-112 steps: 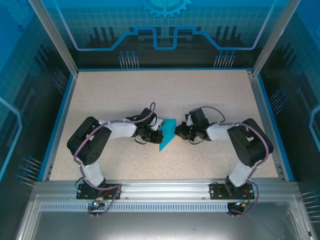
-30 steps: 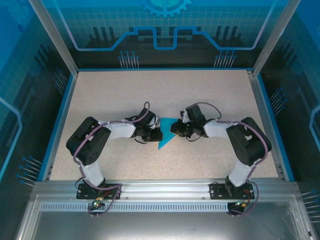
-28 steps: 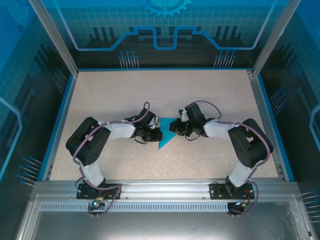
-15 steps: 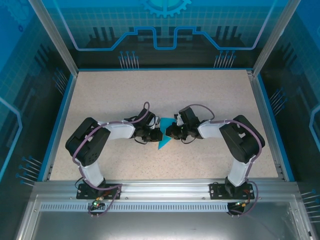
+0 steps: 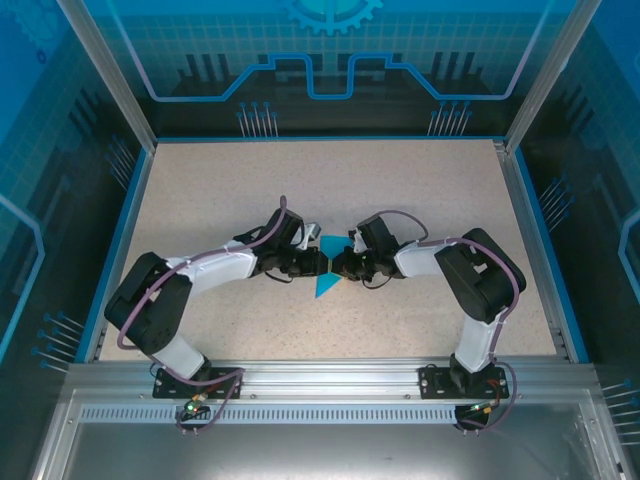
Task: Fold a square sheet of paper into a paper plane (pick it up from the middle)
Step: Third fold the triangle at the center of the table.
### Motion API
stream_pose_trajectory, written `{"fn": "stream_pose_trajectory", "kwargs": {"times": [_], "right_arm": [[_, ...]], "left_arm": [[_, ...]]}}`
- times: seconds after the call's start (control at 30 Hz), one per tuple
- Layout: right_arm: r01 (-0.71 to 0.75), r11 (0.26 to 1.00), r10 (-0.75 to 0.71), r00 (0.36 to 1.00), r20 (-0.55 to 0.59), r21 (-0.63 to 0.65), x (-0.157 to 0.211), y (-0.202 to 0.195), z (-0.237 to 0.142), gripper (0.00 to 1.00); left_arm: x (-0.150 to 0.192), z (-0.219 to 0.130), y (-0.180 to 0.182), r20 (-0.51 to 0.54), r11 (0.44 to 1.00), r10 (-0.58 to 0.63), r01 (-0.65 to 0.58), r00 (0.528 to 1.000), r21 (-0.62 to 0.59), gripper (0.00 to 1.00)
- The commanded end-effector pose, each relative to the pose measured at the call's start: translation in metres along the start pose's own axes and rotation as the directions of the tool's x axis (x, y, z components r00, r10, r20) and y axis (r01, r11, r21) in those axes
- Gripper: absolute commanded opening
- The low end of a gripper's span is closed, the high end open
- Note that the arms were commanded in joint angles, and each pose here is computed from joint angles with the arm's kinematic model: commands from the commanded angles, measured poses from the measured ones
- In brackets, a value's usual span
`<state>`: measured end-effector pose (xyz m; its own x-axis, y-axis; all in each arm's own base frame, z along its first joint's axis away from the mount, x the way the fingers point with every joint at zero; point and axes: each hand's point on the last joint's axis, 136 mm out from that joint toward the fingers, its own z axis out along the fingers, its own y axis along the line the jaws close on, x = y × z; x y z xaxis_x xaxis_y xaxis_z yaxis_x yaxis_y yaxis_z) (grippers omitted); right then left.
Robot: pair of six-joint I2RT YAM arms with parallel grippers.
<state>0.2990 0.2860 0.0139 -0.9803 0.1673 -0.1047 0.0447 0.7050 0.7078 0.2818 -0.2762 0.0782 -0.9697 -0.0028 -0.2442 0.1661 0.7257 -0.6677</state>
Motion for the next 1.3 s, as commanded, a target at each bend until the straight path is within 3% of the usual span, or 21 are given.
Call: {"fn": "stream_pose_trajectory", "kwargs": {"times": [0.0, 0.33, 1.0, 1.27], "right_arm": [[-0.029, 0.999, 0.029, 1.0, -0.01, 0.043, 0.005, -0.015, 0.001, 0.13], [-0.028, 0.998, 0.029, 0.999, -0.016, 0.049, 0.006, -0.017, 0.002, 0.13], [-0.036, 0.997, 0.037, 0.999, -0.019, 0.071, 0.008, -0.024, 0.001, 0.13], [-0.031, 0.997, 0.033, 0.999, -0.018, 0.064, 0.006, -0.02, 0.001, 0.13]], "left_arm": [[0.016, 0.012, -0.008, -0.12, 0.99, -0.099, 0.11, 0.988, 0.084, 0.2], [0.033, 0.039, 0.019, -0.198, 0.977, -0.199, 0.209, 0.96, 0.03, 0.18], [0.06, 0.037, 0.061, -0.231, 0.969, -0.223, 0.189, 0.947, -0.161, 0.18], [0.053, 0.029, 0.04, -0.216, 0.979, -0.199, 0.187, 0.956, -0.075, 0.19]]}}
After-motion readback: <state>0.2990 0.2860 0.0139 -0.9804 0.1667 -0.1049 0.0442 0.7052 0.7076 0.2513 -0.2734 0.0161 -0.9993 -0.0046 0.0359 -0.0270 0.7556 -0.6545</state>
